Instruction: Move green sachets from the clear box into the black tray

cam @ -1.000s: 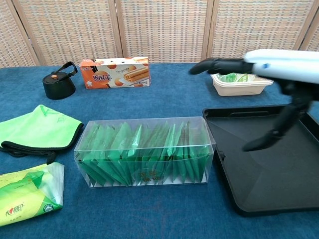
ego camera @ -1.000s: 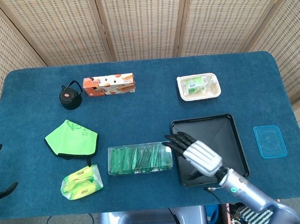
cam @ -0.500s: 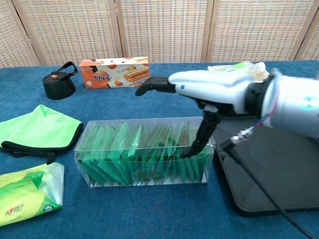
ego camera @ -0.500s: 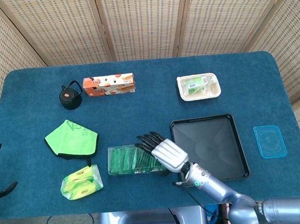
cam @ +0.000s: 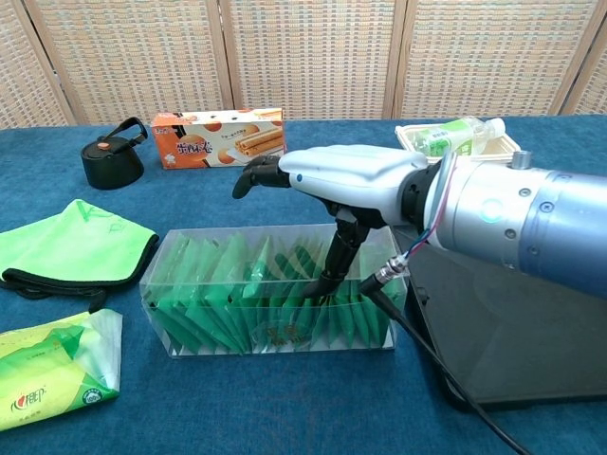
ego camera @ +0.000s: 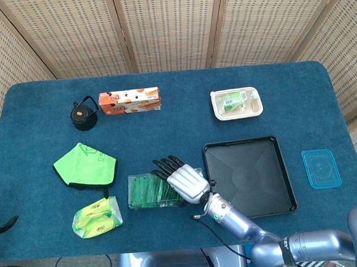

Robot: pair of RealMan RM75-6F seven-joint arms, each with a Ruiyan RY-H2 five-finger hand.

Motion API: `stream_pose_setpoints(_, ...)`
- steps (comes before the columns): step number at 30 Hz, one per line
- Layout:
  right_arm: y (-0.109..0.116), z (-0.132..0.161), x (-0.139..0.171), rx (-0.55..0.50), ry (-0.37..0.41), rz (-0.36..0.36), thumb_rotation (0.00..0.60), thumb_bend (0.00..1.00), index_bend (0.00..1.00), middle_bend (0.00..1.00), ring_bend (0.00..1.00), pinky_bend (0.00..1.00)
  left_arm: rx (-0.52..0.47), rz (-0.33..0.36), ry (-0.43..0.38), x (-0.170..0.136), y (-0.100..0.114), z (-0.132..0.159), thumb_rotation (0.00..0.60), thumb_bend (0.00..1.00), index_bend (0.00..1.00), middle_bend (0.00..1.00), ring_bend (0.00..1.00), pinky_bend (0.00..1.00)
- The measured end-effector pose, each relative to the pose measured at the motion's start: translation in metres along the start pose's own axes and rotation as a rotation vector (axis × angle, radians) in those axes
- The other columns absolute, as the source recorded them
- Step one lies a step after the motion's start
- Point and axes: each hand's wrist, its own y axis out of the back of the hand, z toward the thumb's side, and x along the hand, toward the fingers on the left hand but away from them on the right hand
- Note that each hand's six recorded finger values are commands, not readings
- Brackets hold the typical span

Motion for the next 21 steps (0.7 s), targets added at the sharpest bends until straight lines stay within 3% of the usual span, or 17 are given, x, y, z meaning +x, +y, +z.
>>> stream_pose_setpoints(10, 0.001, 0.008, -0.003, 0.026, 0.006, -0.025, 0.6, 0.63, 0.23, 0.0, 0.0, 0.0, -0.007, 0.0, -0.003, -0.001, 0.001, 0.0, 0.6, 0.13, 0.0, 0.0, 0.0, 0.0)
stream_pose_setpoints(21, 0.037, 0.0, -0.017, 0.015, -0.031, -0.125, 0.6, 0.64, 0.26, 0.0, 0.0, 0.0, -0.017, -0.006, 0.005, 0.001, 0.001, -0.002, 0.6, 0.13, 0.0, 0.0, 0.0, 0.0)
